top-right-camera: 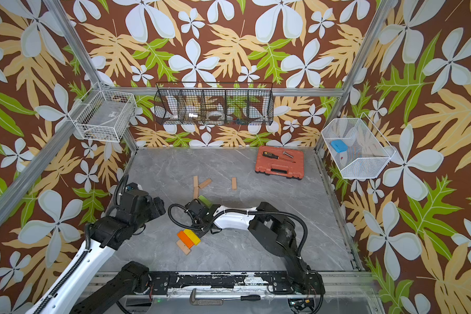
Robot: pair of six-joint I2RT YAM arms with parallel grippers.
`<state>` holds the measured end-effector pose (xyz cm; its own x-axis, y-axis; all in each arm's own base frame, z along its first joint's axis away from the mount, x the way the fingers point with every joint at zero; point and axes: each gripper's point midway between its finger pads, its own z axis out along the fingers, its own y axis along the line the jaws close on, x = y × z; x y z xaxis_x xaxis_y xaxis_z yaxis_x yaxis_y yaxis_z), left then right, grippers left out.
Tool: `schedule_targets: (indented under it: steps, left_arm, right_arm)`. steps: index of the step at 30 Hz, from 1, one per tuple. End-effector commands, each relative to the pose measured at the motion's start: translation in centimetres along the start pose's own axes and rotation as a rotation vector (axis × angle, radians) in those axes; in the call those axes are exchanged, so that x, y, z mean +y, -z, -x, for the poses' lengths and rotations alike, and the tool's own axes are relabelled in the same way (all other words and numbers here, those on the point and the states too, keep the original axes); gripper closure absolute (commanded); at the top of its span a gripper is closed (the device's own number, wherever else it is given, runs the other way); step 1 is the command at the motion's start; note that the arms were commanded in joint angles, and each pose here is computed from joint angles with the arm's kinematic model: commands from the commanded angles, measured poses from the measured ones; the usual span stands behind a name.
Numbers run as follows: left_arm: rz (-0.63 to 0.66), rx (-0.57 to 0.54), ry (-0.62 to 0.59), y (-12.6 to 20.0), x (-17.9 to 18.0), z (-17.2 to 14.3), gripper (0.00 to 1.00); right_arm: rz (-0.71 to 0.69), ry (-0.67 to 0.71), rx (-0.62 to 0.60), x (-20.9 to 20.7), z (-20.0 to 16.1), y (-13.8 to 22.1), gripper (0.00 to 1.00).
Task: Assemble the letter k with building blocks
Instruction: Pick up the building block from the center of the board, then place the building block at the center of the board.
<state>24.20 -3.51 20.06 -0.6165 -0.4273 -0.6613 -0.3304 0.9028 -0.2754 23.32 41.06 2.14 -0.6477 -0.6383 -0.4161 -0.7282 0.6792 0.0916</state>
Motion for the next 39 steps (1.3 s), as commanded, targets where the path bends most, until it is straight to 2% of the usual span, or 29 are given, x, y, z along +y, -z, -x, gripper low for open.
schedule_targets:
  steps: [1,9,14,20,28,33,39]
  left_arm:
    - [-0.029,-0.008,-0.015,-0.1,-0.6,0.2,0.14]
    - [-0.093,0.007,-0.037,-0.3,-1.7,-0.1,0.11]
    - [-0.260,0.075,-0.104,-0.7,-4.7,-1.7,0.06]
    - [-0.283,0.111,-0.133,-1.6,-5.3,-2.5,0.01]
    - [-0.285,0.107,-0.136,-2.1,-5.5,-2.5,0.00]
    - [-0.281,0.110,-0.139,-2.1,-5.4,-2.6,0.00]
    - [-0.278,0.109,-0.139,-2.2,-5.4,-2.6,0.00]
  right_arm:
    - [0.006,-0.012,-0.003,0.1,-0.1,0.7,0.72]
    - [-0.011,-0.080,-0.147,-0.8,1.7,5.3,0.76]
    - [-0.108,-0.196,-0.233,-4.7,2.6,8.4,0.75]
    - [-0.208,-0.391,-0.296,-10.7,2.4,10.6,0.76]
    - [-0.326,-0.594,-0.273,-18.2,0.6,10.0,0.77]
    - [-0.376,-0.610,-0.217,-20.5,-0.1,8.2,0.77]
    - [-0.417,-0.586,-0.174,-21.5,0.1,5.6,0.76]
